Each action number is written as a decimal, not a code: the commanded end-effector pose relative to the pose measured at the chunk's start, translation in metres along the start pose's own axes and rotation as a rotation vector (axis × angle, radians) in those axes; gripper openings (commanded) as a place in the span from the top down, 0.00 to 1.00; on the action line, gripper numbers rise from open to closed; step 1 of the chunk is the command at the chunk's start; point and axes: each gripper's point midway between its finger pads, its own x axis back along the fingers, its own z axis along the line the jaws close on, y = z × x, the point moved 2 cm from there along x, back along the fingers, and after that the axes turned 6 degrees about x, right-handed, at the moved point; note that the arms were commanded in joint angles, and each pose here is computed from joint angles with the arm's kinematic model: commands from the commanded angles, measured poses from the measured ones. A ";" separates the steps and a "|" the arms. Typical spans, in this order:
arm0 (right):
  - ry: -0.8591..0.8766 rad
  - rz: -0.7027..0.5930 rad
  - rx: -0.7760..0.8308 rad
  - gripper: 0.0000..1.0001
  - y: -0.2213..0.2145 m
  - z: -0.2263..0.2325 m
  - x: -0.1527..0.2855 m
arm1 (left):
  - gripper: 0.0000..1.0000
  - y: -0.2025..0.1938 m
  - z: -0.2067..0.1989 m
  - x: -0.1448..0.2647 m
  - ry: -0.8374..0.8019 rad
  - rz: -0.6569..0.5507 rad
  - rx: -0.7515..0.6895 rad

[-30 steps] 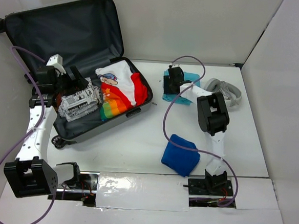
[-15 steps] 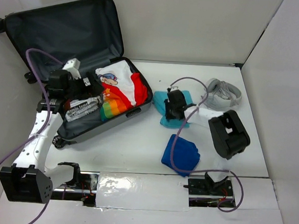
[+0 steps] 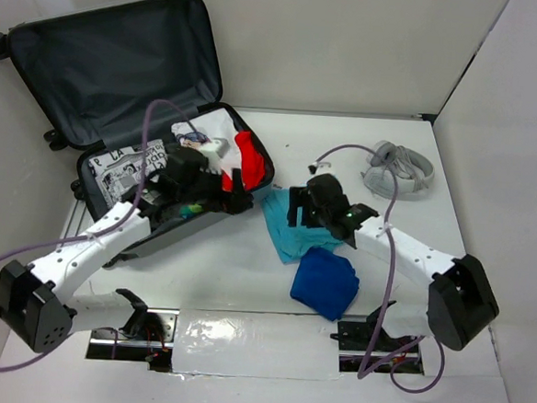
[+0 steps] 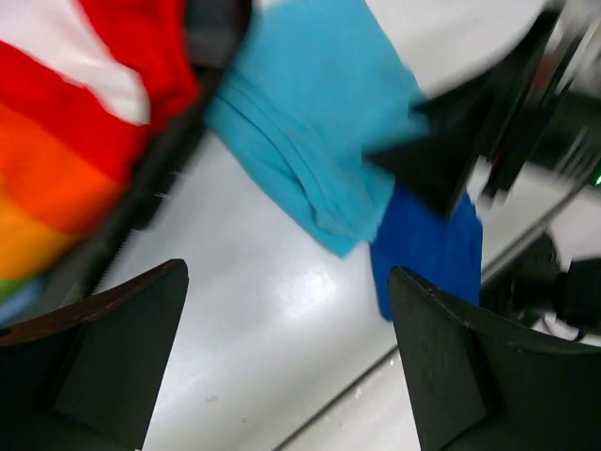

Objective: Pack the luggage

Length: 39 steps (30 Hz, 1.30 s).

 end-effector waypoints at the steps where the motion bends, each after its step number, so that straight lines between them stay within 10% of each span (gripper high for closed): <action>1: -0.121 -0.090 -0.021 0.14 0.038 -0.043 0.011 | 0.00 -0.020 -0.017 -0.017 0.049 0.041 -0.008; 20: -0.011 -0.052 -0.007 0.16 0.057 -0.132 -0.092 | 0.00 -0.108 -0.012 -0.147 0.431 0.138 0.368; 29: 0.150 0.086 -0.034 0.20 0.021 -0.114 -0.106 | 0.20 -0.122 -0.001 -0.169 0.465 0.165 0.353; 34: 0.243 0.062 -0.039 0.27 0.018 -0.097 -0.088 | 0.24 -0.126 0.005 -0.176 0.480 0.181 0.349; 39: 0.243 0.045 -0.045 0.60 0.019 -0.097 -0.089 | 0.29 -0.132 0.006 -0.180 0.474 0.202 0.344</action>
